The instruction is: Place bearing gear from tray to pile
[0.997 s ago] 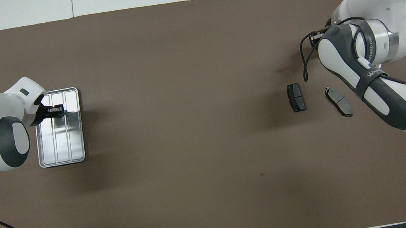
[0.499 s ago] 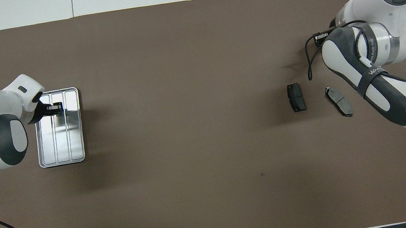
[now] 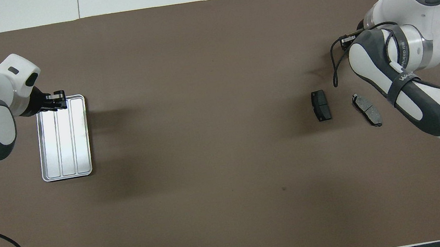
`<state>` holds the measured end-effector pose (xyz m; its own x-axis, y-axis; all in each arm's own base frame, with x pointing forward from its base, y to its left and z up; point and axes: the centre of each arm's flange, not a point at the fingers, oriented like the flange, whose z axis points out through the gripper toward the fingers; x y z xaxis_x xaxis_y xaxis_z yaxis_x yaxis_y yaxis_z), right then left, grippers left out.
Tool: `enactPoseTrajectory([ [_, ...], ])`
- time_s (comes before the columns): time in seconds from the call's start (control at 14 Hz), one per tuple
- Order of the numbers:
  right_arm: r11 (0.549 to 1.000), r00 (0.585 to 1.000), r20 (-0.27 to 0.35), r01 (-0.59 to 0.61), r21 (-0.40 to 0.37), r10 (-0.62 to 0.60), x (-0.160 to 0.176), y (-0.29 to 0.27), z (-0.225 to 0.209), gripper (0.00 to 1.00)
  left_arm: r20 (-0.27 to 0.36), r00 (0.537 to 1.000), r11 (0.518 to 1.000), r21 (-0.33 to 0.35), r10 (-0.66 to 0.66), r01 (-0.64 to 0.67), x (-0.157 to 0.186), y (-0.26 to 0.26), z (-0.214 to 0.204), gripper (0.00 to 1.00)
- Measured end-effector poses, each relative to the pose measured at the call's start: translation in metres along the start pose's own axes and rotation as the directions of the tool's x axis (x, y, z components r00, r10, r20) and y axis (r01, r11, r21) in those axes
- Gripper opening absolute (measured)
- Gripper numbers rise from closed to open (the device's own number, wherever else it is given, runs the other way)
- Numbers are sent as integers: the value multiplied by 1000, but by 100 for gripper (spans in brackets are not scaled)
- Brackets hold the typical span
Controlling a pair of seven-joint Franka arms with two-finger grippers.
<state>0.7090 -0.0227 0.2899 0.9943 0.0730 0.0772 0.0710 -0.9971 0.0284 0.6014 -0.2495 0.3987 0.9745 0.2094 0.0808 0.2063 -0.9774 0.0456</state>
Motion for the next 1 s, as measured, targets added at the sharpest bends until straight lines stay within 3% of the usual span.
enactPoseTrajectory([
  [0.14, 1000, 1000, 13, 7, 0, -7, -1, -4, -14, 94, -16, 999, 999, 15, -48, 48, -54, 68, 0, 23],
  [0.21, 1000, 1000, 21, 14, -5, -14, -2, -7, -26, 100, -15, 998, 998, 14, -63, 64, -77, 92, 1, 23],
  [0.43, 999, 999, 41, 36, -18, -35, -7, -18, -77, 100, -16, 996, 996, 34, -87, 87, -118, 126, 18, 23],
  [0.78, 999, 996, 73, 46, -21, -45, -23, -27, -140, 100, -14, 995, 995, 21, -95, 95, -143, 121, 77, 23],
  [1.0, 999, 996, 80, 49, -21, -47, -29, -29, -155, 100, -14, 996, 995, 18, -93, 93, -148, 121, 83, 23],
])
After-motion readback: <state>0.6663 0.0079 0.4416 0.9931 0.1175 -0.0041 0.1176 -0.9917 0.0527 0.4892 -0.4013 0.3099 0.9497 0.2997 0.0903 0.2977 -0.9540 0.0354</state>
